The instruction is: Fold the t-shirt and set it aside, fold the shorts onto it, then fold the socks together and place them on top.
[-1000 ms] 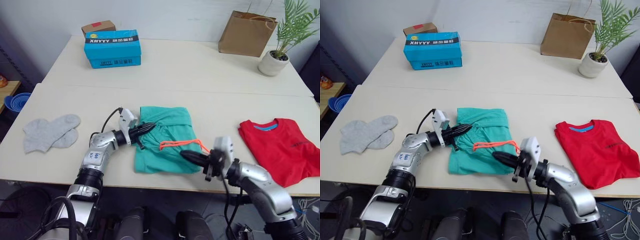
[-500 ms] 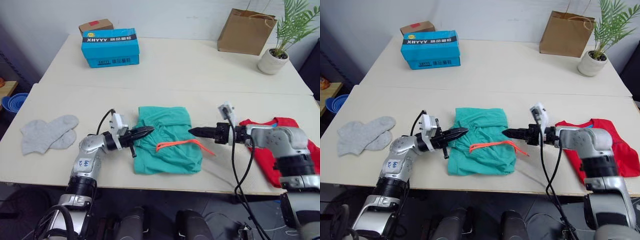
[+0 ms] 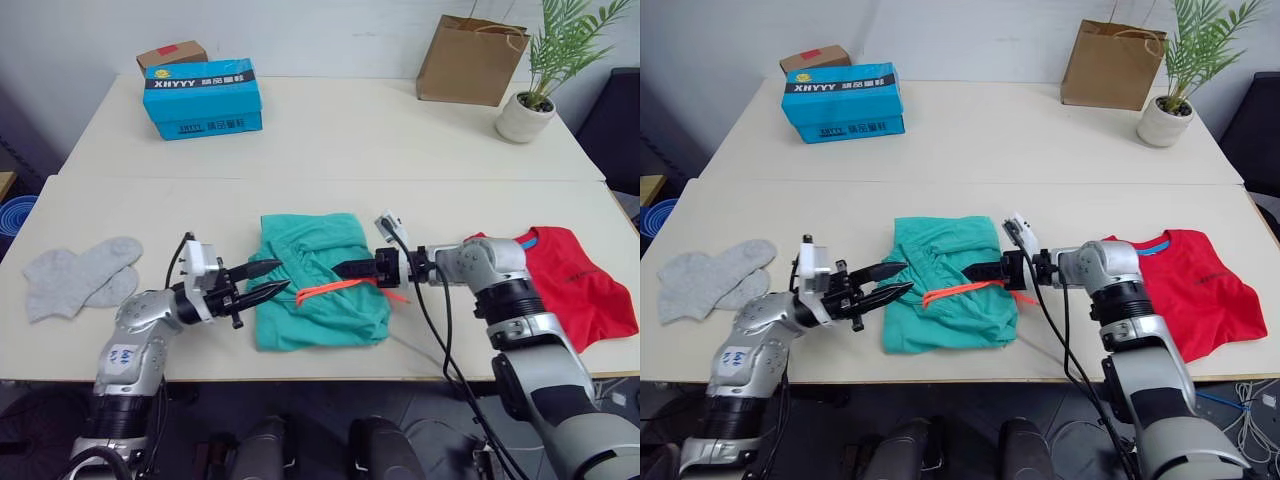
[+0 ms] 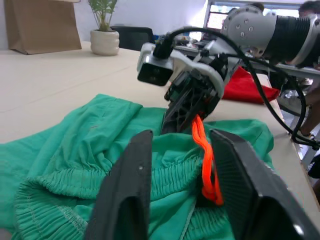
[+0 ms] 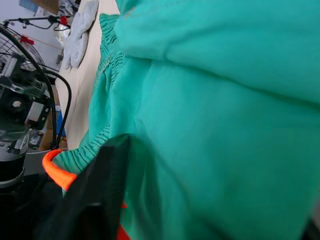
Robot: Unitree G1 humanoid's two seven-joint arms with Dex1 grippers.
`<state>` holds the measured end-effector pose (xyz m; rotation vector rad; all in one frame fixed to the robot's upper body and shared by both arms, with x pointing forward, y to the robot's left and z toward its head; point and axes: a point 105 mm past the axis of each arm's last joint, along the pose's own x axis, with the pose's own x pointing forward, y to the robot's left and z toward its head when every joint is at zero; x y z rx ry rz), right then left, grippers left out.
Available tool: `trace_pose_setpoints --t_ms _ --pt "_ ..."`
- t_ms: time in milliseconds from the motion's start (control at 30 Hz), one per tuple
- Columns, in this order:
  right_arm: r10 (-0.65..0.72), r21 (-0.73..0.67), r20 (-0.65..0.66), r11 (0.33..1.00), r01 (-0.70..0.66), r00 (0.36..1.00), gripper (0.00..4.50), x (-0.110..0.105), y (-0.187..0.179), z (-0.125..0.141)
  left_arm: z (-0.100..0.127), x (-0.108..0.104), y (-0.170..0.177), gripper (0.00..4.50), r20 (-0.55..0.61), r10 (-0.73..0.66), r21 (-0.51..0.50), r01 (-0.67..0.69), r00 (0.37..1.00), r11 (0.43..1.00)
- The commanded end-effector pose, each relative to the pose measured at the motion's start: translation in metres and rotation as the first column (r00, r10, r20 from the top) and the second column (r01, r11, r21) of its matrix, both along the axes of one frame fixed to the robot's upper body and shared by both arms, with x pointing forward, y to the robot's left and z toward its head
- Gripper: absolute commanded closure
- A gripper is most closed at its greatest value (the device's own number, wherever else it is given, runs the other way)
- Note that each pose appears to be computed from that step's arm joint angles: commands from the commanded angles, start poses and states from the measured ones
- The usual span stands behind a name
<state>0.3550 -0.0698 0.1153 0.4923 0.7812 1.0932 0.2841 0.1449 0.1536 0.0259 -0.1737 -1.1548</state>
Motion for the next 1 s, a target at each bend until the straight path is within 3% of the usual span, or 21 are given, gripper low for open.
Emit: trace_pose_setpoints --t_ms 33,133,167,200,400,533,667,1000 --pt "0.07 0.032 0.039 0.997 -0.071 0.997 3.45 -0.012 -0.005 0.01 0.013 -0.013 0.008 1.42 0.021 0.01 -0.016 -0.009 1.0 1.0" --pt "0.079 0.04 0.082 0.996 -0.083 0.993 4.49 -0.018 -0.016 0.024 0.016 -0.019 0.007 0.43 0.001 0.011 -0.035 -0.011 1.0 0.999" --pt "0.08 0.043 0.099 0.995 -0.085 0.992 4.5 -0.022 -0.021 0.031 0.017 -0.02 0.005 0.09 0.003 0.003 -0.043 -0.003 1.0 0.999" --pt "0.089 0.055 0.122 0.994 -0.096 0.988 4.5 -0.027 -0.028 0.042 0.019 -0.021 0.001 0.04 0.006 -0.006 -0.056 0.006 1.0 0.998" --pt "0.176 0.019 0.291 0.982 -0.19 0.94 4.5 -0.075 -0.076 0.101 0.026 -0.015 -0.023 0.04 0.024 -0.025 -0.143 0.028 0.999 0.989" --pt "0.117 -0.097 0.365 0.991 -0.087 0.924 4.5 -0.096 -0.122 0.131 0.017 0.003 -0.039 0.04 0.025 -0.02 -0.161 0.024 0.999 0.987" --pt "0.064 -0.257 0.349 0.966 0.03 0.935 4.5 -0.115 -0.169 0.148 0.023 0.013 -0.056 0.04 0.058 -0.063 -0.186 0.073 0.996 0.98" --pt "-0.034 -0.63 0.331 0.736 0.248 0.943 4.5 -0.133 -0.291 0.159 0.017 0.016 -0.056 0.04 0.041 -0.093 -0.158 0.098 0.995 0.983"
